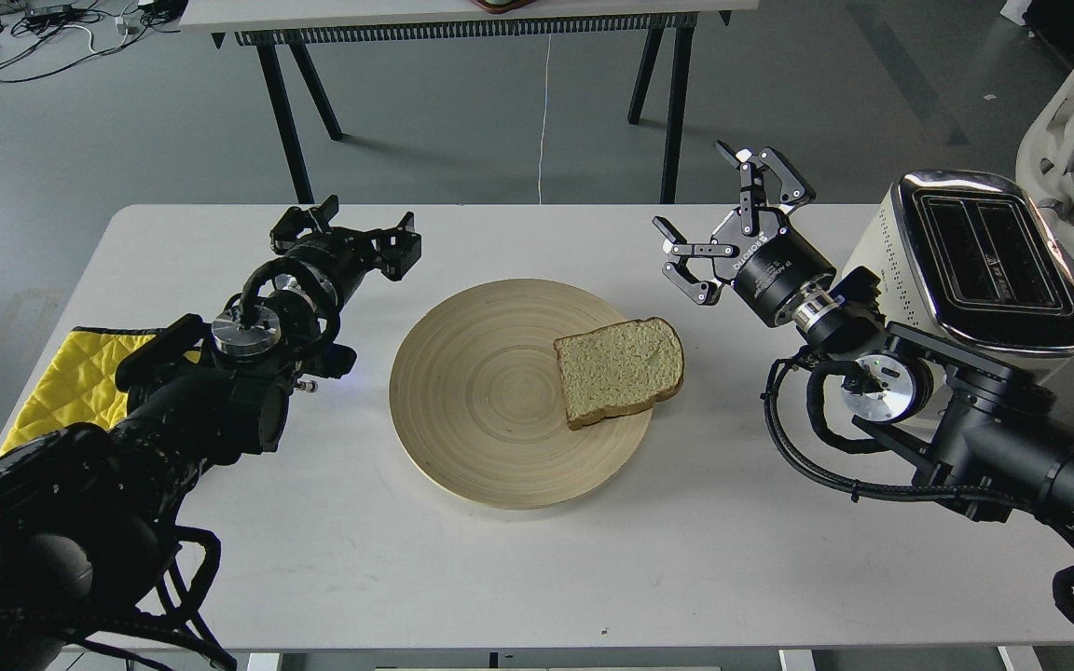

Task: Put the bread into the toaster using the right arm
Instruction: 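Move the right gripper from beside the toaster toward the bread slice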

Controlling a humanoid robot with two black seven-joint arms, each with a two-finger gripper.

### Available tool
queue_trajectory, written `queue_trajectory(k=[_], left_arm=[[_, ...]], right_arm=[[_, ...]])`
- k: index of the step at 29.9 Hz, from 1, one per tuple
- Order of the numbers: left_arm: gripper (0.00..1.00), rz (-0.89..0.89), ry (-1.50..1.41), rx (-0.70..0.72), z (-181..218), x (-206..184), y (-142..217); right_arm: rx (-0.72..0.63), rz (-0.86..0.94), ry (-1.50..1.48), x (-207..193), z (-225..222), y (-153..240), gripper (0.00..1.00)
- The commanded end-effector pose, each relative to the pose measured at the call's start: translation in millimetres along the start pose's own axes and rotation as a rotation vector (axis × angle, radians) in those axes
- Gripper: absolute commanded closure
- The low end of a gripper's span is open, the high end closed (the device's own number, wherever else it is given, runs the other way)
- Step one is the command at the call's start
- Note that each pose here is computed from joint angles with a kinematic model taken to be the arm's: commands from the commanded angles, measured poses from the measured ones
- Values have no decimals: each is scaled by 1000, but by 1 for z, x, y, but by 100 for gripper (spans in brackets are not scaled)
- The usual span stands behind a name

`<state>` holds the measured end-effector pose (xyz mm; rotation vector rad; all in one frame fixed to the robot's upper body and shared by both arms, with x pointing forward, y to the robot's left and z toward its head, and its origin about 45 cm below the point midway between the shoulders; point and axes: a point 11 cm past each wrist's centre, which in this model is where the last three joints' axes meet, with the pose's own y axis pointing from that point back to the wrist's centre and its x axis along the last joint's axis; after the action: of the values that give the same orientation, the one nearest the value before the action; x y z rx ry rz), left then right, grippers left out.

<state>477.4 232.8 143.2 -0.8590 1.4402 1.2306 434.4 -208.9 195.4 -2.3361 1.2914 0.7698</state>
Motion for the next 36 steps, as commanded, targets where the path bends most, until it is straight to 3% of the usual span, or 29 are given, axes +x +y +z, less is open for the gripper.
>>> queue_trajectory(k=[1, 13, 20, 30, 36], left_arm=[[0, 20, 7, -2, 0, 2, 0], [0, 20, 2, 14, -7, -1, -2], [0, 20, 2, 14, -7, -1, -2], [0, 20, 2, 14, -7, -1, -2], [0, 20, 2, 14, -7, -1, -2]], right_arm=[[16, 0, -7, 0, -4, -1, 2], [18, -9, 22, -3, -11, -5, 2], [32, 57, 134, 11, -45, -3, 2], [-22, 110, 452, -7, -60, -6, 2], [-175, 133, 815, -21, -49, -6, 2]])
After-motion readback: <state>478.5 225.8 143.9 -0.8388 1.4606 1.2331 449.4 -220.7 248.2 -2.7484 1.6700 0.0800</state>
